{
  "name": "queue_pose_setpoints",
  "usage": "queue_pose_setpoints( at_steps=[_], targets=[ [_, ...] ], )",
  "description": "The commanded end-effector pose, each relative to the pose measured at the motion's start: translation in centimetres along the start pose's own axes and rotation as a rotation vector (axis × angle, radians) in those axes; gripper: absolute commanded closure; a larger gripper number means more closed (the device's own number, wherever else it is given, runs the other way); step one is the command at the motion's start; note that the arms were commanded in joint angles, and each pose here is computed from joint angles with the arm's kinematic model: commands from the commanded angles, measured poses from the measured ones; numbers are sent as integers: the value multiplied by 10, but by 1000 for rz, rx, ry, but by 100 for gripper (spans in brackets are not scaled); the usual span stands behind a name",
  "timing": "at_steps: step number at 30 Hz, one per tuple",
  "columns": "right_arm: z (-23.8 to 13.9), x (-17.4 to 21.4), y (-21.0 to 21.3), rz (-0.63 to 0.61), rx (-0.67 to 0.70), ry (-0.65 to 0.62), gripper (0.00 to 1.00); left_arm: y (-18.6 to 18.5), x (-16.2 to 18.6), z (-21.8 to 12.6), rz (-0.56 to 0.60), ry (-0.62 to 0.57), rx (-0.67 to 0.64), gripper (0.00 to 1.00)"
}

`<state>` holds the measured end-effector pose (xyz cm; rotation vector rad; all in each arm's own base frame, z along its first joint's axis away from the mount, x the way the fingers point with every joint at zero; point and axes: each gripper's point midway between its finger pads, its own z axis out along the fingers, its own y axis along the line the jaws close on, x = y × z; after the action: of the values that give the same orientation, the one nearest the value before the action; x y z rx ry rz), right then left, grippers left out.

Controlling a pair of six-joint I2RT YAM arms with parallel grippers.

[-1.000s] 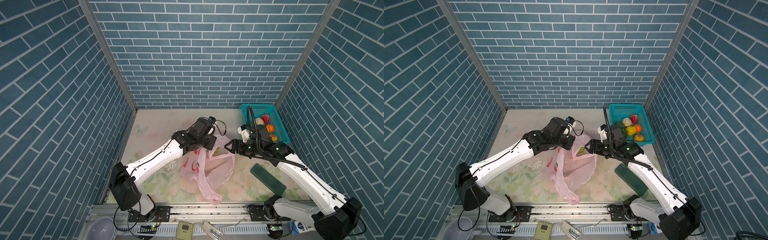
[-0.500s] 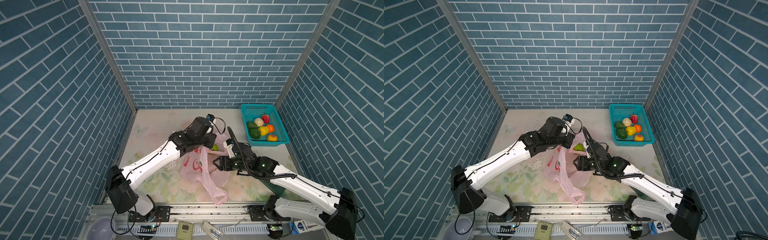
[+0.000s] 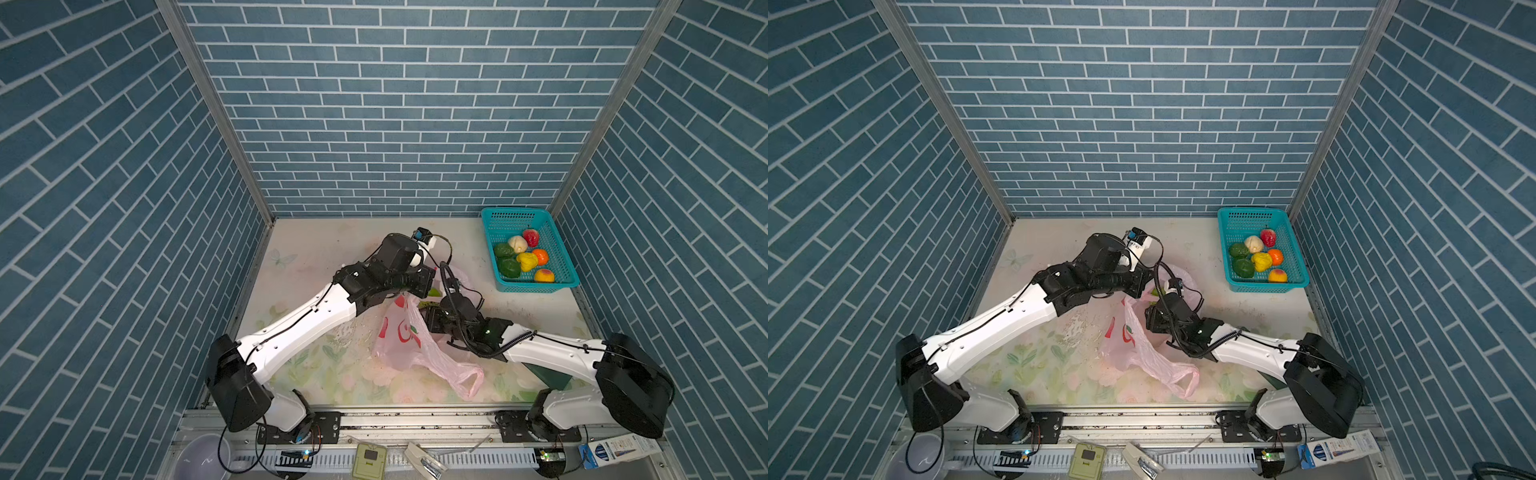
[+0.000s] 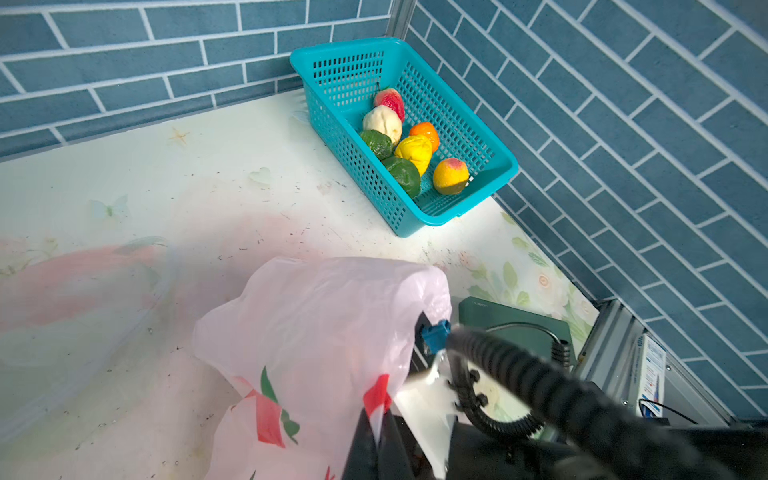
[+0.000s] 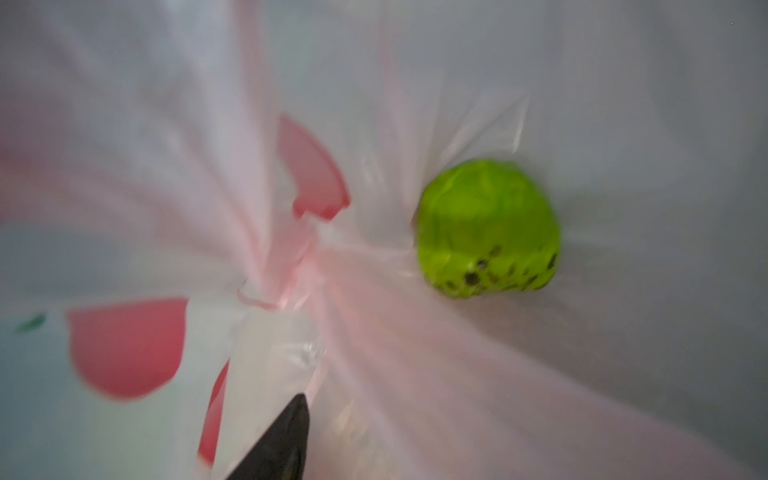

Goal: Untie the knot of the plastic bag and take out the fruit

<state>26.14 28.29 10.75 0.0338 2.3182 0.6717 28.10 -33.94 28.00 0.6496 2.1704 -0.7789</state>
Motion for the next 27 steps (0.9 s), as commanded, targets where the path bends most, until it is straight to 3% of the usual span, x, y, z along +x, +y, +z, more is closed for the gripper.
queue_pose_setpoints(
  at_steps=[1,6,12,16,18,21,24,27],
  targets=[
    [-5,-35,-39,138,183,-233,35,-7,13,-9,23,36,58,100],
    [-17,-40,-73,190,289,-263,34,-5,49,-17,-6,114,80,100],
    [-7,-39,-55,146,120,-179,32,11,64,-27,-6,130,4,100],
    [0,-35,-31,82,25,-118,33,16,48,-26,50,119,-51,75],
    [1,-35,-23,58,-10,-102,33,17,35,-25,92,111,-70,53],
    [-2,-36,-12,25,-50,-83,33,14,15,-25,172,101,-81,27],
    [-4,-35,-6,13,-75,-64,33,13,1,-18,261,118,-95,12],
    [-5,-30,-5,15,-89,-47,33,10,1,-2,338,175,-65,5]
  ],
)
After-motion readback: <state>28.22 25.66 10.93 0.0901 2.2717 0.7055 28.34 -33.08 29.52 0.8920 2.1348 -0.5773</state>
